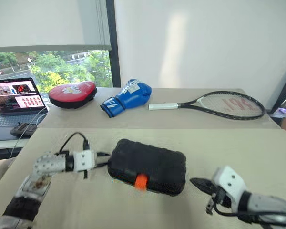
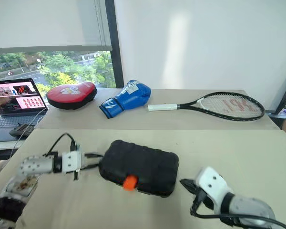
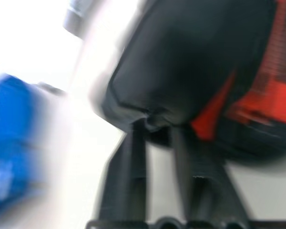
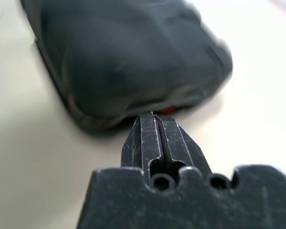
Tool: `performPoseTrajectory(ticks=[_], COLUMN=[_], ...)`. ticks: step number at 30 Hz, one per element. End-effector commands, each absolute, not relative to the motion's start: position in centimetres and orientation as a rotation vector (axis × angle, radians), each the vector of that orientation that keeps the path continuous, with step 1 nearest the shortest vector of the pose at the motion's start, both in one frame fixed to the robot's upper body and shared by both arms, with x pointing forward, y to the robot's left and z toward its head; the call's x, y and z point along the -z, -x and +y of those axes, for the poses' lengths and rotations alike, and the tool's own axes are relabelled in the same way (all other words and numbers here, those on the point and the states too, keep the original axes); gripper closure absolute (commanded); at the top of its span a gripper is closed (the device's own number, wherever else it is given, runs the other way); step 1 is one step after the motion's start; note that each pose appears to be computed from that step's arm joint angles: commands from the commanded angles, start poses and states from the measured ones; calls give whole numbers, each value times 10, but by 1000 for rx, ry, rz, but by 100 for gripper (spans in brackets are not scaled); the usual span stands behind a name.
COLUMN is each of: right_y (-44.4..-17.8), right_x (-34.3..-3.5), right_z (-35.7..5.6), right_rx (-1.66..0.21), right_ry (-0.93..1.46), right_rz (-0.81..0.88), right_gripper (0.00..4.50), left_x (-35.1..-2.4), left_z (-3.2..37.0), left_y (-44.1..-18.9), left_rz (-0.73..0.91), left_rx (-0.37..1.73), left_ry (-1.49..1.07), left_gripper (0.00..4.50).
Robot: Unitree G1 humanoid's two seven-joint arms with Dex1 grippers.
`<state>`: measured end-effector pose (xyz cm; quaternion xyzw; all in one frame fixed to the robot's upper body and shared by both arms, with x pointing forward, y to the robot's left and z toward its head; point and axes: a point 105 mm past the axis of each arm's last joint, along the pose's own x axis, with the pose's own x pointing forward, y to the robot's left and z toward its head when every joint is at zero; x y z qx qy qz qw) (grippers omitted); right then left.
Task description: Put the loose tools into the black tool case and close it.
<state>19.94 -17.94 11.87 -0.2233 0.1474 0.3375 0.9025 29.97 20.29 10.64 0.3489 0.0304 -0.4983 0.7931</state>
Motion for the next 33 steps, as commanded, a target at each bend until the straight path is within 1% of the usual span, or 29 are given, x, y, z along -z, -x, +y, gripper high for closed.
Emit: performPoseTrajectory(ticks=[1,2,3,5,6,7,9,10,11,12,13,14,15,16,17,18,20,21,22,25,26,27,29,30,31,33], right_y=[-182,-175,-171,-157,-151,-146,-155,-160,-161,-163,-167,-173,-187,-207,-225,-236,-270,-286,-302,-343,-354,-359,-359,-350,-341,-327], right_x=[-140,-138,-137,-132,-129,-123,-111,-107,-100,-96,-94,-93,-95,-100,-105,-108,-121,-128,-135,-143,-144,-144,-147,-150,-152,-156], right_z=[-176,-174,-172,-155,-146,-138,-136,-137,-137,-135,-134,-133,-135,-137,-140,-142,-150,-152,-155,-156,-155,-153,-152,-150,-148,-147], right_rx=[-734,-768,-792,-906,-964,-1018,-1006,-986,-987,-1006,-1014,-1011,-989,-928,-864,-824,-714,-676,-635,-568,-556,-569,-622,-675,-719,-747], right_ry=[428,416,409,325,288,256,306,330,323,336,340,344,379,383,375,365,346,344,359,401,426,430,432,417,406,374], right_rz=[259,287,306,356,387,427,473,484,538,564,576,584,569,543,526,519,499,491,473,419,388,377,369,370,372,367], right_gripper=[316,279,256,180,179,179,226,264,283,325,352,388,420,450,450,450,450,450,450,450,450,450,450,450,392,348], left_x=[-111,-112,-113,-126,-131,-137,-148,-152,-157,-163,-168,-172,-176,-181,-184,-187,-192,-194,-196,-199,-199,-198,-196,-196,-195,-193], left_z=[234,237,238,230,224,217,207,205,201,197,195,193,189,185,181,178,171,167,164,156,153,149,134,126,119,109], left_y=[-300,-300,-300,-305,-306,-308,-316,-319,-322,-325,-328,-330,-331,-331,-331,-330,-328,-327,-326,-326,-327,-327,-327,-328,-331,-337], left_rz=[265,289,299,299,298,292,249,233,223,205,192,182,169,159,150,145,131,124,118,112,112,117,132,126,119,114], left_rx=[965,958,954,966,983,1002,995,985,981,976,971,965,968,980,990,997,1015,1028,1036,1057,1066,1078,1139,1170,1183,1188], left_ry=[-442,-409,-393,-296,-259,-228,-212,-209,-189,-183,-175,-163,-165,-162,-159,-158,-157,-159,-160,-161,-171,-178,-198,-211,-224,-231], left_gripper=[173,128,108,29,6,6,0,26,53,73,103,146,179,224,257,304,378,426,447,447,447,447,447,447,450,450])
